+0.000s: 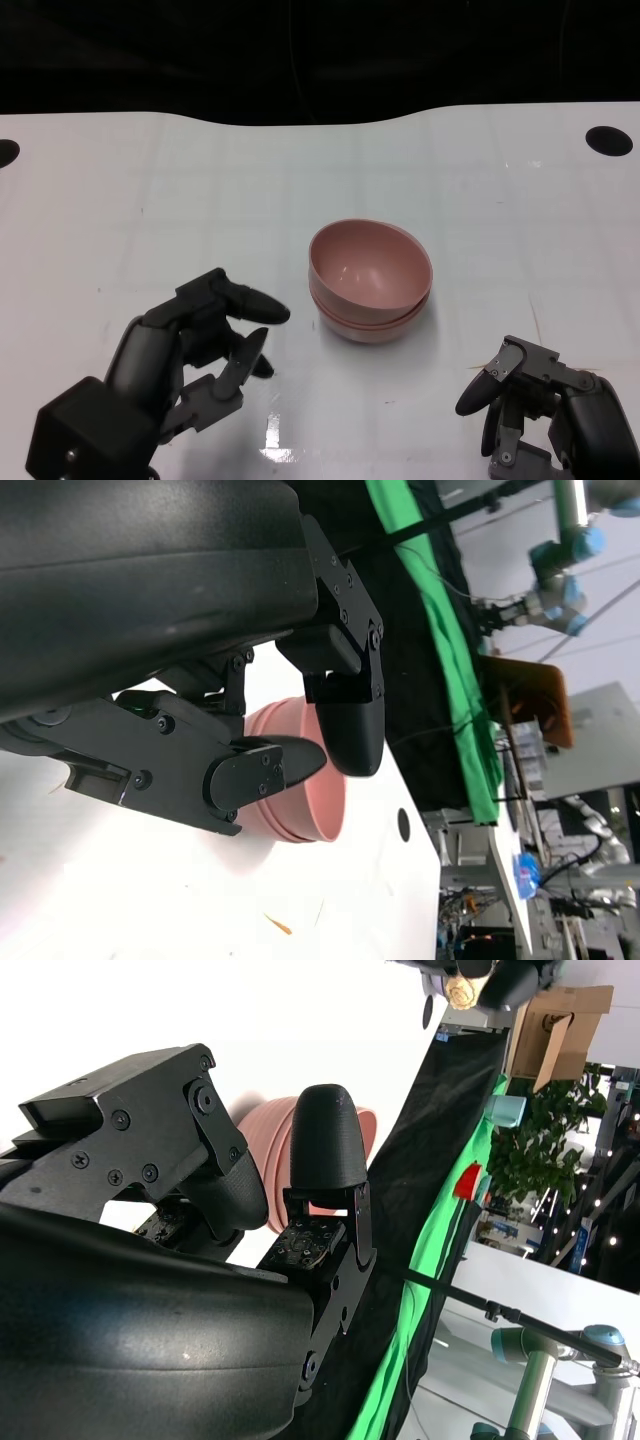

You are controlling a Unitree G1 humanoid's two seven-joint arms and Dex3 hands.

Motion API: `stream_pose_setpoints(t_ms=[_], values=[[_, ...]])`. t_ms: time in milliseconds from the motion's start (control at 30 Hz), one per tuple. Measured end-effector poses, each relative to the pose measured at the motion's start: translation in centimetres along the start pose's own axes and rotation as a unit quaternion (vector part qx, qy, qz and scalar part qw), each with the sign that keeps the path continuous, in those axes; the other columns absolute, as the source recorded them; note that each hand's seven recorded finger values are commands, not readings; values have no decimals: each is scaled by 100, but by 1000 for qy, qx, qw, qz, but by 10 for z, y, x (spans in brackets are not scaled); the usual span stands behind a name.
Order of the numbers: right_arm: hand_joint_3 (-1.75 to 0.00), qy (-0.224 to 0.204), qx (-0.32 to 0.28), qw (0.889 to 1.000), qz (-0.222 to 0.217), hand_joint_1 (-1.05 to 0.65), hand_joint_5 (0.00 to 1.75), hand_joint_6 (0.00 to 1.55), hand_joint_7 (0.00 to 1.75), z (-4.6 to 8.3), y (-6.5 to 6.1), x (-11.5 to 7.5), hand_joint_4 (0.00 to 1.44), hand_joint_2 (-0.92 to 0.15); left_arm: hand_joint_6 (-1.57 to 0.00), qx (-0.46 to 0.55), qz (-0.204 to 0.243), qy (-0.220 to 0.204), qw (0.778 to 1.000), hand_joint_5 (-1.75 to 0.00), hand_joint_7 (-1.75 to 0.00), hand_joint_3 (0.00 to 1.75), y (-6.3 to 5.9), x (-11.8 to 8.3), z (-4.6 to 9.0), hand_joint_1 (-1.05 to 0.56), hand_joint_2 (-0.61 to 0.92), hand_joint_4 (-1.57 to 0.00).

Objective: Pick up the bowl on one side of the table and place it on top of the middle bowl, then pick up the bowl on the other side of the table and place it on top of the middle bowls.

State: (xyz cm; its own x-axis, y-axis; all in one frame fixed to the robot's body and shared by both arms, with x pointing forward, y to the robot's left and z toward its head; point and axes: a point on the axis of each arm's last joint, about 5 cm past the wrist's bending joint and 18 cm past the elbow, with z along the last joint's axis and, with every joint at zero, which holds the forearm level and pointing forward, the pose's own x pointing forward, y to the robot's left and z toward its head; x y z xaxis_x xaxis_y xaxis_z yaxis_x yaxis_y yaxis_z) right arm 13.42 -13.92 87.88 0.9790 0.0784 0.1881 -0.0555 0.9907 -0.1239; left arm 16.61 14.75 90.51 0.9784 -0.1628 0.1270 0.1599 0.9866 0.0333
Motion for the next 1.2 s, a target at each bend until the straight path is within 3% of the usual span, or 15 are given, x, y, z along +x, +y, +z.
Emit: stream_pose_setpoints(t_ms=[67,367,1200], values=[[-159,0,0,1000,0,0,175,83,141,0,0,0,90,-29,-75,-6,-4,6,1000,-153,-127,102,3,-1,-2,-16,59,-78],[-158,8,2,1000,0,-1,175,84,140,-1,-1,-4,91,-30,-74,-28,-22,43,998,-169,-144,119,8,-5,-22,-22,50,-76],[-152,1,6,1000,-4,0,161,87,130,-2,-7,-5,93,-29,-76,-51,-38,21,998,-174,-143,120,5,-6,-31,-24,49,-80]])
